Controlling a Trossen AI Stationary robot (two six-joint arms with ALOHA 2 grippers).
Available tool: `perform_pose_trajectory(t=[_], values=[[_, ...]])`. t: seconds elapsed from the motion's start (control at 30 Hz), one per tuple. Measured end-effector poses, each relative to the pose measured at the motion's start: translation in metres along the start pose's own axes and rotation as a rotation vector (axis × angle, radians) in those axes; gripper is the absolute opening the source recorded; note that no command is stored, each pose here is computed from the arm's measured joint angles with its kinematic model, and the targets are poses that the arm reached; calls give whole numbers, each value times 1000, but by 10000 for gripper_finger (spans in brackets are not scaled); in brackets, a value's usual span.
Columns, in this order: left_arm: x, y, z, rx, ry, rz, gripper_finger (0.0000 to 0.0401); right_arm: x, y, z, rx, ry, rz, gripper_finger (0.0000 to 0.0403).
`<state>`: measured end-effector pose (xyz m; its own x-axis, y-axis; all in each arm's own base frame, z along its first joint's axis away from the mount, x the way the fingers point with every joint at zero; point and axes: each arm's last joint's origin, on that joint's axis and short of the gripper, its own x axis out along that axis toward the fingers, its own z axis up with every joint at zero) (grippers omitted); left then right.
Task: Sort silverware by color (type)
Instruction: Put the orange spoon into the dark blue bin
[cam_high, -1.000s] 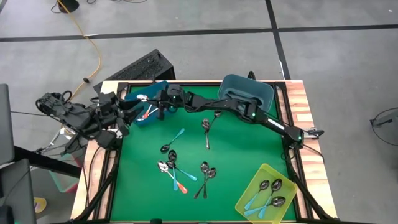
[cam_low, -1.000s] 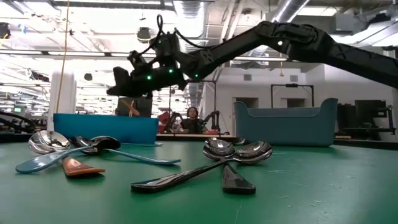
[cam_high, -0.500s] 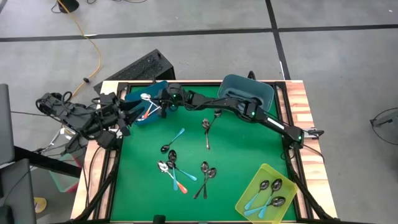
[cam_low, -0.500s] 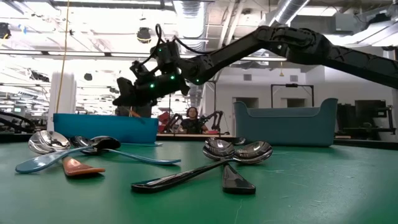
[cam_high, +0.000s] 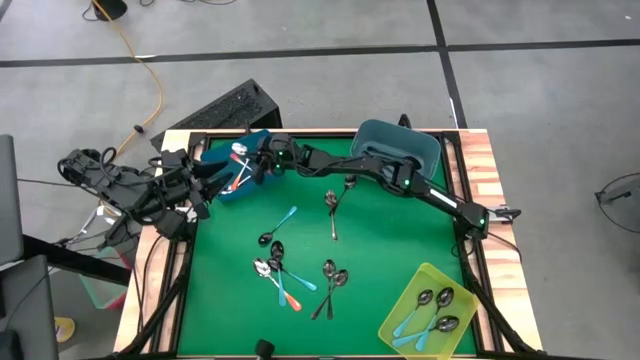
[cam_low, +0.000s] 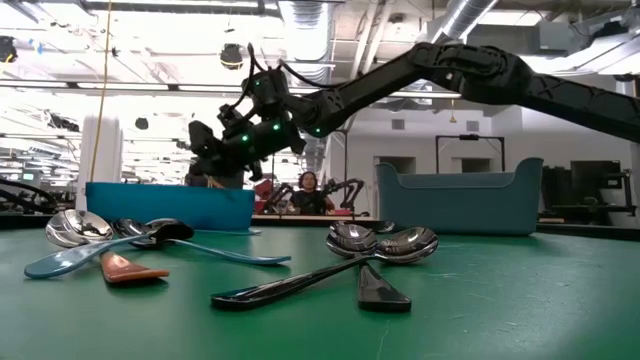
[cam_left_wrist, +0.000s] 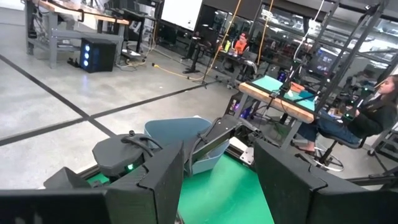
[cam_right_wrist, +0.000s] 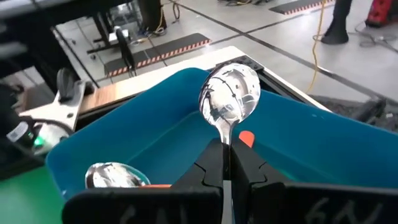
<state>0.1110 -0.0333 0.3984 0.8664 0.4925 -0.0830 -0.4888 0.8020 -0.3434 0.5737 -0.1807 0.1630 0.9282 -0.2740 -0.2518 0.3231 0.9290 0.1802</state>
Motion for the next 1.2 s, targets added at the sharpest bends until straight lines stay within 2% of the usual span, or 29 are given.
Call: perform_pose_trajectory(t=[0.2, 0.57, 0.73, 0.87, 1.0, 1.2], values=[[0, 0, 0, 0, 0, 0, 179, 0, -1, 1, 83, -13, -23, 18], [0, 1, -1, 3, 7, 3, 179, 0, 6, -3, 80, 14, -18, 18], [0, 2, -3, -11, 19, 10, 179, 6, 1, -18, 95, 29, -36, 18], [0, 2, -4, -16, 26, 15, 179, 6, 6, -19, 59, 26, -43, 18], [0, 2, -5, -13, 28, 16, 179, 6, 6, -20, 93, 40, -42, 18], [0, 2, -5, -12, 27, 17, 179, 6, 4, -26, 96, 82, -53, 36]])
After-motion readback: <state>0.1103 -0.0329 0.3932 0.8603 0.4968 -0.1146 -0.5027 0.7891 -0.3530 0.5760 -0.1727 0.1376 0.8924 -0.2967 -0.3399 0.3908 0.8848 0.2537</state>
